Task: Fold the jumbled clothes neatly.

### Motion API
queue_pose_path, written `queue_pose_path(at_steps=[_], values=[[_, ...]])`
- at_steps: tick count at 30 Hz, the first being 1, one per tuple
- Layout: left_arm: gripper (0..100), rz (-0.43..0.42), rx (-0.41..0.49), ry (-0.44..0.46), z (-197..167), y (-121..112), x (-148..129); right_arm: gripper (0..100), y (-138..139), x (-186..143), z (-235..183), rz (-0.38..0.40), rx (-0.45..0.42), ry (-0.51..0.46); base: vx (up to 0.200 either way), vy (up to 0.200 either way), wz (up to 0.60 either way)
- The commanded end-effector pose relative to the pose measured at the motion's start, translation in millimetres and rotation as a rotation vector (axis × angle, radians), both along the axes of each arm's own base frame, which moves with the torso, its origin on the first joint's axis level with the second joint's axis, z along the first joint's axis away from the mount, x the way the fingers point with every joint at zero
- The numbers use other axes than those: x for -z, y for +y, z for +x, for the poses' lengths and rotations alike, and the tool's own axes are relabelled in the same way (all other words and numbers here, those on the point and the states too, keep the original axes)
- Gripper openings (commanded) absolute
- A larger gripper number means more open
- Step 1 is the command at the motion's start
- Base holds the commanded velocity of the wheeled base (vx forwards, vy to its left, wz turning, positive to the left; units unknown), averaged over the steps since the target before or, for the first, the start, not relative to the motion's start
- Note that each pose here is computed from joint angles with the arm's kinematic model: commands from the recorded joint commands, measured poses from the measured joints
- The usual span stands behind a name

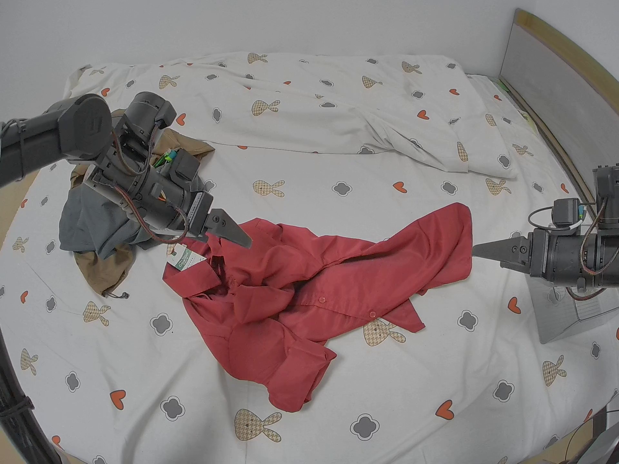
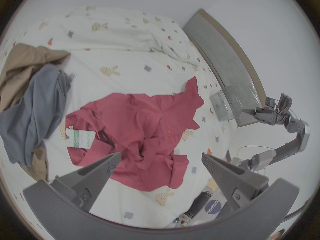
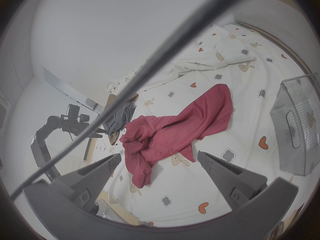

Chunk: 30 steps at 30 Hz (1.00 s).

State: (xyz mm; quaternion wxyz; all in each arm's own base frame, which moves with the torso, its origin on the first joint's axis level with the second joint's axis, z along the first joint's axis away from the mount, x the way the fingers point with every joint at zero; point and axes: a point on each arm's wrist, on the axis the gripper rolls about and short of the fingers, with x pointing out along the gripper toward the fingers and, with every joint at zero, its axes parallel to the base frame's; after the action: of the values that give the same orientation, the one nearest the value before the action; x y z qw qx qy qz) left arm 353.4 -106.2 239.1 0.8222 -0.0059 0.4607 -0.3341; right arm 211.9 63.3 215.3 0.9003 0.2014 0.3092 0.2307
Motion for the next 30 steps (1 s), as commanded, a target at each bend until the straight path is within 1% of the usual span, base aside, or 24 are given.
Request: queue_pose_path(at_steps=[1,2,3,4,6,8,10,13,14,16,17,19,21,23,30], values=[[100,0.16,-0.078,-0.288,-62,-1,69,100,7,25,5,-0.027,-0.026,0.097,0.0,0.0,0.0],[100,0.166,-0.118,-0.285,-62,-4,87,100,9,28,7,-0.03,-0.032,0.109,0.0,0.0,0.0],[100,0.168,-0.127,-0.282,-61,-4,92,100,10,29,7,-0.031,-0.034,0.112,0.0,0.0,0.0],[100,0.183,-0.154,-0.269,-60,-8,113,100,12,34,7,-0.038,-0.045,0.132,0.0,0.0,0.0],[100,0.216,-0.177,-0.266,-57,-11,140,100,19,44,9,-0.053,-0.07,0.17,0.0,0.0,0.0],[100,0.213,-0.179,-0.267,-52,-12,154,100,26,49,11,-0.058,-0.092,0.173,0.0,0.0,0.0],[100,0.208,-0.176,-0.261,-47,-12,162,100,29,49,10,-0.053,-0.108,0.151,0.0,0.0,0.0],[100,0.178,-0.146,-0.24,-46,-13,166,100,31,50,9,-0.046,-0.115,0.129,0.0,0.0,0.0],[100,0.14,-0.104,-0.22,-49,-15,167,100,30,50,9,-0.04,-0.113,0.115,0.0,0.0,0.0],[100,0.128,-0.086,-0.21,-51,-16,168,100,30,51,9,-0.04,-0.113,0.114,0.0,0.0,0.0],[100,0.12,-0.061,-0.201,-52,-20,172,100,30,52,8,-0.041,-0.112,0.118,0.0,0.0,0.0],[100,0.129,-0.05,-0.192,-46,-23,180,100,30,53,9,-0.042,-0.112,0.121,0.0,0.0,0.0],[100,0.132,-0.049,-0.207,-37,-24,181,100,30,53,9,-0.043,-0.11,0.122,0.0,0.0,0.0],[100,0.138,-0.057,-0.213,-30,-20,183,100,30,53,9,-0.043,-0.11,0.121,0.0,0.0,0.0],[100,0.145,-0.052,-0.236,-19,-17,185,100,30,53,9,-0.043,-0.11,0.122,0.0,0.0,0.0]])
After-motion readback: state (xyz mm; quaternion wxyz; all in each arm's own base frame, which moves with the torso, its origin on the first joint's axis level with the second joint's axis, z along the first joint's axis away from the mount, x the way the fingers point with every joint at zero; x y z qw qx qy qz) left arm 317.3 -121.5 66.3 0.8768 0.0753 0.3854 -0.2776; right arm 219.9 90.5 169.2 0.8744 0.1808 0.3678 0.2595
